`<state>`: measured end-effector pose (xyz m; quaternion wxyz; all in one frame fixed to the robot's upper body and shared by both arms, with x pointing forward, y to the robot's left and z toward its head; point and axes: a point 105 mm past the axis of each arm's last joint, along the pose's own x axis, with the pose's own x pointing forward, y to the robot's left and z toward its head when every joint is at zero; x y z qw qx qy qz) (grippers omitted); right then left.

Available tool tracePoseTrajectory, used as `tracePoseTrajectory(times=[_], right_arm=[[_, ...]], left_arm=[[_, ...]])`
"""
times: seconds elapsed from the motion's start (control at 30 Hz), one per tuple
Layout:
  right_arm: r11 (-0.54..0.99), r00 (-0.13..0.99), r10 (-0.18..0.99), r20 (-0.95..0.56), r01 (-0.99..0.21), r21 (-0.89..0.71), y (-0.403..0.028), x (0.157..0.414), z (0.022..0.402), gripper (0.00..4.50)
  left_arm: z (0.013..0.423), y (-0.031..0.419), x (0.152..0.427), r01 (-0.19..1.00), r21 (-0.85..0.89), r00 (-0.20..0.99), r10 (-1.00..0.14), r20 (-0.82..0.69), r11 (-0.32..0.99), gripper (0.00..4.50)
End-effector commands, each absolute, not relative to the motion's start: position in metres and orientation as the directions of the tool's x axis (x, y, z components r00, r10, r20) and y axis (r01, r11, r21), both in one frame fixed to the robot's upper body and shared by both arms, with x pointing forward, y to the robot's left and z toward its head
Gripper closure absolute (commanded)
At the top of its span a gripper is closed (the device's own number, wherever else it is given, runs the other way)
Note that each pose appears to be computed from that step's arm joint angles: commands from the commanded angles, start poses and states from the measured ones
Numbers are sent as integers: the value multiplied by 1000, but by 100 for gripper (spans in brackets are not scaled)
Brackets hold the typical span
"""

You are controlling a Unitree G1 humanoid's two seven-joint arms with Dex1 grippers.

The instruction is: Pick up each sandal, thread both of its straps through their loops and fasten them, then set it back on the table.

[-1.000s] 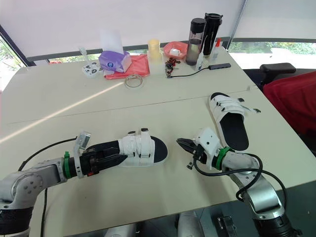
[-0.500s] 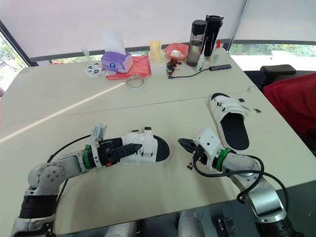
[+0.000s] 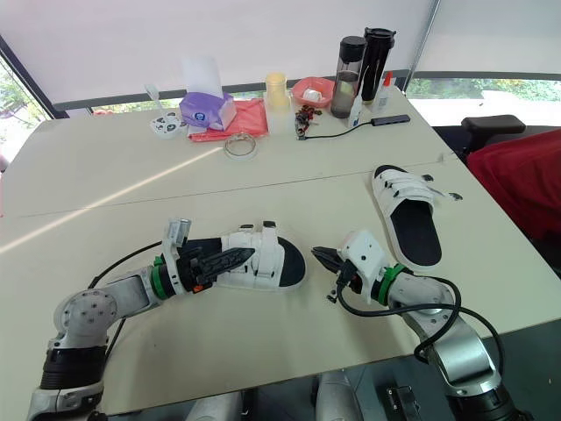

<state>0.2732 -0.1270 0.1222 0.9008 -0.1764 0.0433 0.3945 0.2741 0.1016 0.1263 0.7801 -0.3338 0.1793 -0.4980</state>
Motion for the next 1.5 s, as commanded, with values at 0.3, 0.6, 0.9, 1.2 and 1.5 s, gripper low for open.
tracePoseTrajectory(times=[0.3, 0.6, 0.9, 1.2, 1.5], right_arm=[[631, 692, 700, -174, -714, -303, -124, 274, 130, 446], [723, 757, 645, -103, -648, -239, -136, 286, 137, 446], [769, 797, 602, -44, -594, -236, -137, 298, 144, 446], [757, 787, 615, -40, -605, -247, -132, 301, 143, 446], [742, 776, 629, -46, -617, -263, -128, 302, 142, 446]], left_arm=[[136, 96, 272, 685, -685, 416, -905, 89, 248, 445], [192, 89, 325, 609, -727, 689, -667, 285, 318, 445], [211, 126, 393, 216, -870, 976, -84, 199, 443, 445], [192, 155, 430, 43, -935, 981, 163, 107, 353, 445], [144, 163, 445, -48, -945, 980, 196, 17, 325, 264]])
